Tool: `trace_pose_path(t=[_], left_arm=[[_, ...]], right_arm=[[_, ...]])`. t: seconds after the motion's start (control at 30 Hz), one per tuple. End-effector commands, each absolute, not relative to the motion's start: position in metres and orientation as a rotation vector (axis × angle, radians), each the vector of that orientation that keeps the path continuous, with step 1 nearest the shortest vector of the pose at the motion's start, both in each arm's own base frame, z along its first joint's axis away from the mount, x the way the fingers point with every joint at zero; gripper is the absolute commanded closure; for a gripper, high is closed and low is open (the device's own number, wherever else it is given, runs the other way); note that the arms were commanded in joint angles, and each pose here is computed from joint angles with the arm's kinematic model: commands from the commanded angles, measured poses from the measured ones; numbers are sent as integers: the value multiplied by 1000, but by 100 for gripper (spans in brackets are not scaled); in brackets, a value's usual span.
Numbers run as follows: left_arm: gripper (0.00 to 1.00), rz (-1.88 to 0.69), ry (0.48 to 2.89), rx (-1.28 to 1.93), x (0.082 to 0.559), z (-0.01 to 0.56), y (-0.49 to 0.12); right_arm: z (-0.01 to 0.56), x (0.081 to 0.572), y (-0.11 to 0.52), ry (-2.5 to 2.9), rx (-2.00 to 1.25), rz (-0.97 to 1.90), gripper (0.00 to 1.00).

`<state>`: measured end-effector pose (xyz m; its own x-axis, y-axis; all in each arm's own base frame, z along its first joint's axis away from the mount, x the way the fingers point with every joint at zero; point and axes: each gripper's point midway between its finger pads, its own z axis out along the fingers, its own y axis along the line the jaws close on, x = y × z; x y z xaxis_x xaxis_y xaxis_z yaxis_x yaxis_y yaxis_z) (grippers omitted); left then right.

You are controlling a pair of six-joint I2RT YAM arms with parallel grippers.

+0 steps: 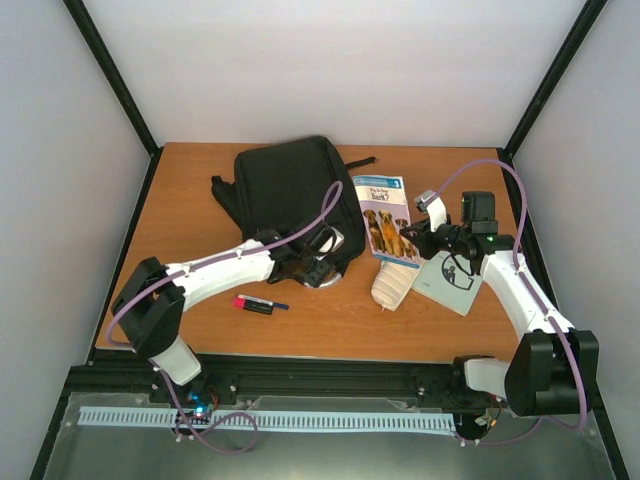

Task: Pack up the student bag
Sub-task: Place the book in the student bag.

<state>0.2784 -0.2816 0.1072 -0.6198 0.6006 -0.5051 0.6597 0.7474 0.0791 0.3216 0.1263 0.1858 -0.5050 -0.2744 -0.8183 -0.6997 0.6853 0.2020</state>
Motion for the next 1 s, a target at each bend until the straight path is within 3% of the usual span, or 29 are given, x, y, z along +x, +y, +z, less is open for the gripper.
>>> trace_pose_path(t=[0.0, 0.47, 0.77, 0.97], left_arm=[[37, -32, 2430, 980, 291, 104, -280], [40, 253, 2478, 933, 311, 72, -259], [48, 262, 2521, 918, 315, 53, -264], [67, 152, 2595, 885, 315, 40, -270]], right_arm=[[204, 332, 124, 2020, -751, 636, 97], [201, 331, 125, 2029, -757, 655, 97], [202, 330, 126, 2026, -759, 662, 97], [202, 330, 126, 2026, -760, 663, 97]])
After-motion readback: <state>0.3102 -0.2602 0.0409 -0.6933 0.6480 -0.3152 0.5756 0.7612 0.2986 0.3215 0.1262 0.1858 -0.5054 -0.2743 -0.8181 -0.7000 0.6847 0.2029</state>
